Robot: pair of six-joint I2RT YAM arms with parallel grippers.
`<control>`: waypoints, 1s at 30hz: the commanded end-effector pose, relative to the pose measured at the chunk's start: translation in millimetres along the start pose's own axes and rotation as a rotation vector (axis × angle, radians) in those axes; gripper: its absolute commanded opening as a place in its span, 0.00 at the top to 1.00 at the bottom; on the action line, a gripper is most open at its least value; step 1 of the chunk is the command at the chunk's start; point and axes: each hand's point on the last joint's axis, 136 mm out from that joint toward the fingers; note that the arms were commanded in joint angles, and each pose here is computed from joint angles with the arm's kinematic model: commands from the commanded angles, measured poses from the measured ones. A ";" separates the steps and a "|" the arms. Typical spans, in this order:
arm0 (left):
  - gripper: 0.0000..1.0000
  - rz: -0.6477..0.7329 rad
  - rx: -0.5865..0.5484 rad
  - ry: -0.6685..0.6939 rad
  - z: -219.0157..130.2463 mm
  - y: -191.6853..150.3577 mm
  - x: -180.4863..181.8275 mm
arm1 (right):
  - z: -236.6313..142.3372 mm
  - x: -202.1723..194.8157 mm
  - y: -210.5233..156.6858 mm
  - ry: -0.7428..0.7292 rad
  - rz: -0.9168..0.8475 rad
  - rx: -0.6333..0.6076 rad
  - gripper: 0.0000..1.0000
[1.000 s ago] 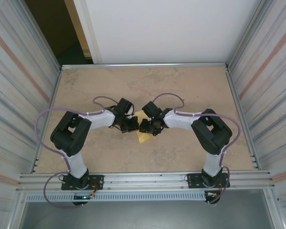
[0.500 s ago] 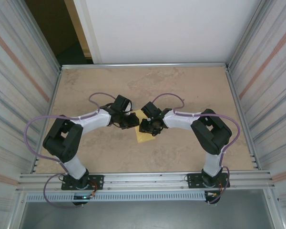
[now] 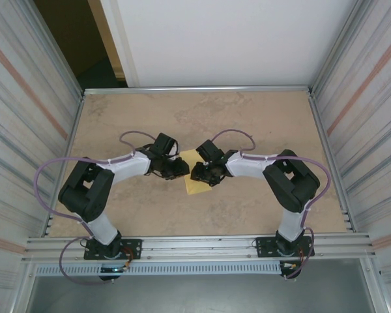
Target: Fold a paper plane with a square sheet of paper (pick it up from the middle)
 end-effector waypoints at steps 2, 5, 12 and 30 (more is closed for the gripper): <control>0.71 -0.017 -0.006 -0.030 1.3 3.6 -2.0 | 13.3 -51.3 -18.3 -0.154 0.055 0.058 0.64; 0.71 -0.015 -0.001 -0.041 2.7 4.1 -2.8 | 12.0 -49.7 -17.1 -0.144 0.057 0.057 0.63; 0.62 -0.018 -0.074 -0.120 -22.6 23.8 -8.5 | -17.9 -31.5 -7.3 -0.028 0.024 0.006 0.60; 0.59 -0.034 -0.081 -0.218 -11.5 45.8 -8.5 | -46.3 -3.8 -20.0 0.282 0.109 0.053 0.40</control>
Point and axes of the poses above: each hand's point on the last joint's axis, 136 mm out from that joint toward the fingers, its own z axis out along the fingers, its own x axis along the line the jaws close on, y = z × x, and after that the axes turned 8 degrees about z, right-handed
